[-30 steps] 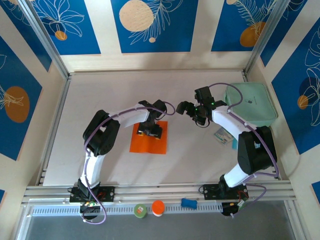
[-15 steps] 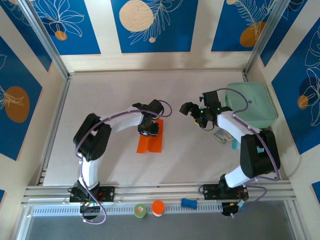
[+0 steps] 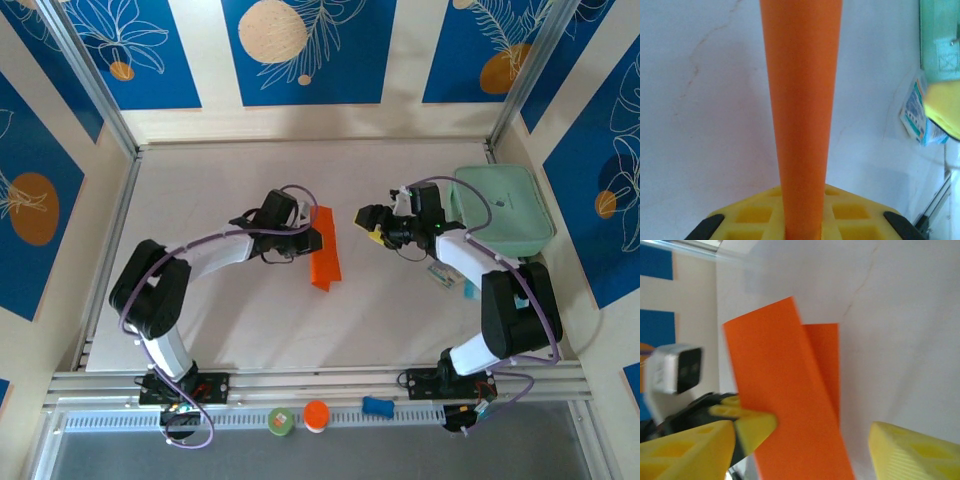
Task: Fold a paper plane with a square sheet of paper (pick it up from the middle)
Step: First fold the square sheet of paper in half at the center of the table, then hold the square sheet of paper at the center of the table.
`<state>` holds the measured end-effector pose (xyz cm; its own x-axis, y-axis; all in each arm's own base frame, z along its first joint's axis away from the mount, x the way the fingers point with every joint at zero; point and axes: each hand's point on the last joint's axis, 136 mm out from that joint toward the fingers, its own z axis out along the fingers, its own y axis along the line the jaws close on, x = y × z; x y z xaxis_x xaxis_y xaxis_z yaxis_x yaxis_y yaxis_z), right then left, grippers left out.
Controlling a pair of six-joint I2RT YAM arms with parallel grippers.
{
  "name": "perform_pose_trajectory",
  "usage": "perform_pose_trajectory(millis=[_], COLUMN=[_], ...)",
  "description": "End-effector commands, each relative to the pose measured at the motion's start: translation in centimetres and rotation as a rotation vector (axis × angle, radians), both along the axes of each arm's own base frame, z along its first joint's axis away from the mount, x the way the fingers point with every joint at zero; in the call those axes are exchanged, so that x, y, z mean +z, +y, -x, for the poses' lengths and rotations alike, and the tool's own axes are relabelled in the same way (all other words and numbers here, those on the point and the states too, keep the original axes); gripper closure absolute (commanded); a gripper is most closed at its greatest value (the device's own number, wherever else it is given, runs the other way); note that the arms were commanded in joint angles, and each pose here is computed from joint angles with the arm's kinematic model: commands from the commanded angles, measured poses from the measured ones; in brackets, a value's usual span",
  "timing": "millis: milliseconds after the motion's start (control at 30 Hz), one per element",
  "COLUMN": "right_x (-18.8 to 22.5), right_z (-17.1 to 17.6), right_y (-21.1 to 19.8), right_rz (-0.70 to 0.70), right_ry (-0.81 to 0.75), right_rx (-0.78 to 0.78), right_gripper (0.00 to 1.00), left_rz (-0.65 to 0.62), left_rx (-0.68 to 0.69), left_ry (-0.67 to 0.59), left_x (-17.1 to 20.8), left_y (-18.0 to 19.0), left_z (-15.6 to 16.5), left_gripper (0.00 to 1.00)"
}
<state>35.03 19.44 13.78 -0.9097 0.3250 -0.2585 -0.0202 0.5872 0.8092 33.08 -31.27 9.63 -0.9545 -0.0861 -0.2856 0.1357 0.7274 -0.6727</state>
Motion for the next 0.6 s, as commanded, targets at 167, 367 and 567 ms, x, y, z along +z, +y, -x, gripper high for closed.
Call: perform_pose_trajectory(millis=[167, 367, 567], right_x=[-2.5, -5.1, -7.6], right_z=[2.1, 2.3, 2.2], right_y=[3.9, 6.3, 8.1], right_rz=[0.023, 0.096, 0.177], right_ry=[0.061, 0.129, 0.199], right_rx=[0.152, 0.206, 0.245], right_gripper=[0.51, 0.69, 0.8], left_rz=[-0.023, -0.167, -0.246], left_rx=[0.064, 0.028, -0.006], left_ry=[0.069, 0.118, 0.135], left_x=[-3.9, -6.5, -7.3], left_y=[1.4, 3.4, 4.2], left_z=[-0.3, 1.1, 1.5], left_gripper=[0.81, 0.76, 0.74])
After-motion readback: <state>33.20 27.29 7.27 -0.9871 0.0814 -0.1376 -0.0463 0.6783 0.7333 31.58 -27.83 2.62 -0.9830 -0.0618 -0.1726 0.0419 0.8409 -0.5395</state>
